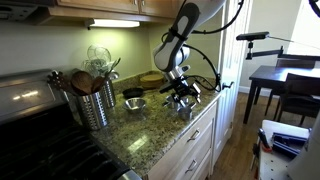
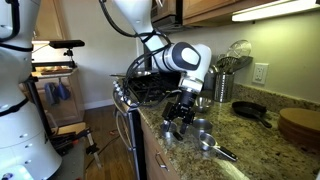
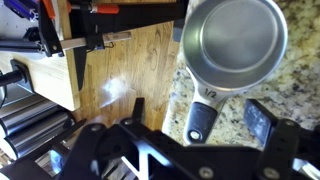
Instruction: Stack the silver measuring cups together
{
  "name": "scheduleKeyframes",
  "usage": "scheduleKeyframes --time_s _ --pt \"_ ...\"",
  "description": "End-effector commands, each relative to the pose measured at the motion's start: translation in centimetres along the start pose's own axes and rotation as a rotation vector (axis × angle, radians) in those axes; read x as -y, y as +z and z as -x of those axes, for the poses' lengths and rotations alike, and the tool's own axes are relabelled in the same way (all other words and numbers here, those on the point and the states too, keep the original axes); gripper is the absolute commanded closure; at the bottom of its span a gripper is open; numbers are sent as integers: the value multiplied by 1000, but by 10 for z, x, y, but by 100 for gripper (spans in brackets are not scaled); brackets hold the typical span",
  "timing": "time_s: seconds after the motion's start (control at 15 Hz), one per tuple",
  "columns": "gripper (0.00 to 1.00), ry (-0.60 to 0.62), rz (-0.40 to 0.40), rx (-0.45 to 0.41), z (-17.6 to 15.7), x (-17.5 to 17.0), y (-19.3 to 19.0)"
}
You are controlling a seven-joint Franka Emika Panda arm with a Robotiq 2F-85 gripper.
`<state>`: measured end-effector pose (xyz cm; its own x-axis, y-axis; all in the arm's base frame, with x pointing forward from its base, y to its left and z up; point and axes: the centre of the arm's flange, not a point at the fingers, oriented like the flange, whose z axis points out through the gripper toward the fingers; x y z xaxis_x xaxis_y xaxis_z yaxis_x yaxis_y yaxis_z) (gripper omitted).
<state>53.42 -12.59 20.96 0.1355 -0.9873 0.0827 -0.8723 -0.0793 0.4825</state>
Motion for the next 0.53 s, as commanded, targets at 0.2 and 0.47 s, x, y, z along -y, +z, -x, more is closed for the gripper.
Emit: scheduleKeyframes --time_s 0.2,0.47 --pt "0 16 -70 68 2 -5 7" --pt "0 19 -68 66 3 -6 8"
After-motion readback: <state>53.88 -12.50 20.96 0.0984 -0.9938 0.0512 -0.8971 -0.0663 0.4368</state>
